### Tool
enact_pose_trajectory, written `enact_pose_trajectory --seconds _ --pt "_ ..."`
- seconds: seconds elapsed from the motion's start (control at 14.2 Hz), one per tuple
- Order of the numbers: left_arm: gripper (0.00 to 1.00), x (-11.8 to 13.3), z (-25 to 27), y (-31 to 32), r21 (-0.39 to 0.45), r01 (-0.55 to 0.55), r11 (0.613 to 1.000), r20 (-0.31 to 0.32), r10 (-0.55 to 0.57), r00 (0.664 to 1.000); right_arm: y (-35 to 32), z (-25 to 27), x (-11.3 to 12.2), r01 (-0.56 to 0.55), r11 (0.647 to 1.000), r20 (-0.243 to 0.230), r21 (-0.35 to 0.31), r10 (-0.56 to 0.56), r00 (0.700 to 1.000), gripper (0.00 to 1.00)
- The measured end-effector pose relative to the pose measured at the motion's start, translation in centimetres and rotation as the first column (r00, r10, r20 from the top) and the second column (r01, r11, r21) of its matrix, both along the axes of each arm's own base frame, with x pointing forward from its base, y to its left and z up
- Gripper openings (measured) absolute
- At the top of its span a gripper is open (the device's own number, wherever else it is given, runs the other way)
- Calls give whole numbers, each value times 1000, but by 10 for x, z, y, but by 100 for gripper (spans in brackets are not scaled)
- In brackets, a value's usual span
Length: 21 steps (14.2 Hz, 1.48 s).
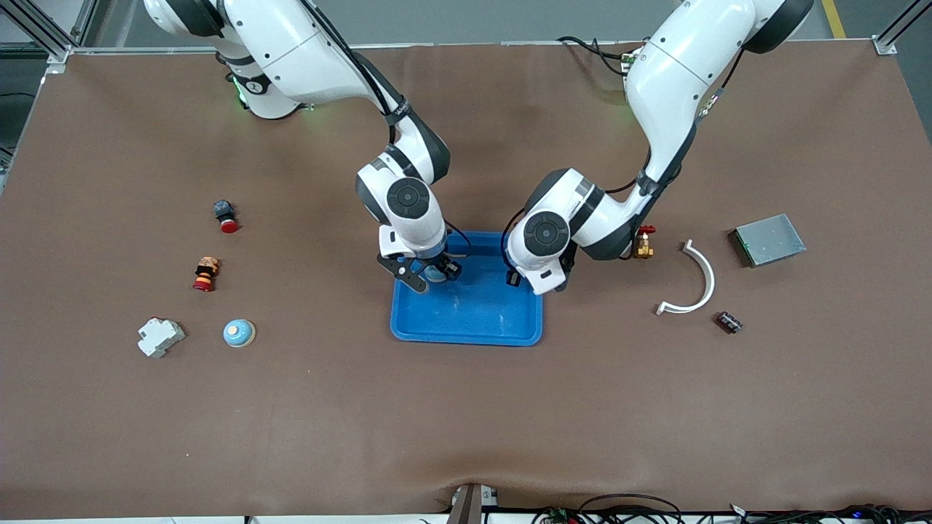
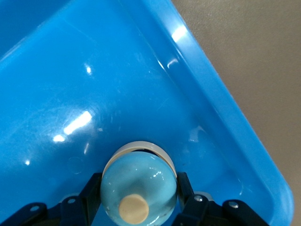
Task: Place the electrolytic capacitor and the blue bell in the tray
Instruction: 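Lower the bell and capacitor into the tray and open both grippers, then reach the right gripper to the bell while the left gripper nears the capacitor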
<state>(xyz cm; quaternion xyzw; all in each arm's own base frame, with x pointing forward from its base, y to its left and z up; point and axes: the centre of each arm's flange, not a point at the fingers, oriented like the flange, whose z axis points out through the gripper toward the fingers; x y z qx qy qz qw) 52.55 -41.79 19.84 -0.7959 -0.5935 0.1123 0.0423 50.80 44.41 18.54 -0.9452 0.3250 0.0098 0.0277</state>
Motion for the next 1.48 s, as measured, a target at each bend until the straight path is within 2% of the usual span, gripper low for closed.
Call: enact_pose_trajectory --seconds 0.21,0.35,0.42,0.49,0.7,0.85,1.06,1.2,1.41,1.48 --pt "74 23 25 7 -10 -25 1000 42 25 999 0 -1 0 1 1000 1 1 -1 1000 68" --pt "95 45 58 32 27 -22 999 73 20 997 0 -1 0 2 1000 1 1 -2 1000 68" --pt "100 58 74 54 53 -22 998 82 17 996 0 -1 0 3 1000 2 1 -3 1000 69" --pt "100 71 85 81 76 -23 997 89 16 996 0 -1 0 4 1000 1 1 -4 1000 73" --pt "100 116 85 189 123 61 990 96 -73 993 0 -1 2 2 1000 4 -1 -2 1000 99" --pt "100 134 73 261 160 158 974 79 -172 982 -1 3 6 -11 1000 5 -11 11 1000 100" --pt "100 147 51 357 154 311 938 30 -319 947 -5 20 19 -93 994 -44 -61 90 995 100" --pt "100 145 36 406 115 379 918 1 -382 924 -20 40 39 -190 979 -81 -78 184 980 100" --pt "96 138 14 443 99 453 886 -32 -452 891 -60 74 67 -258 963 -86 -72 252 964 100" --pt "88 137 9 452 95 464 881 -30 -463 886 -77 85 74 -290 955 -81 -67 285 955 100"
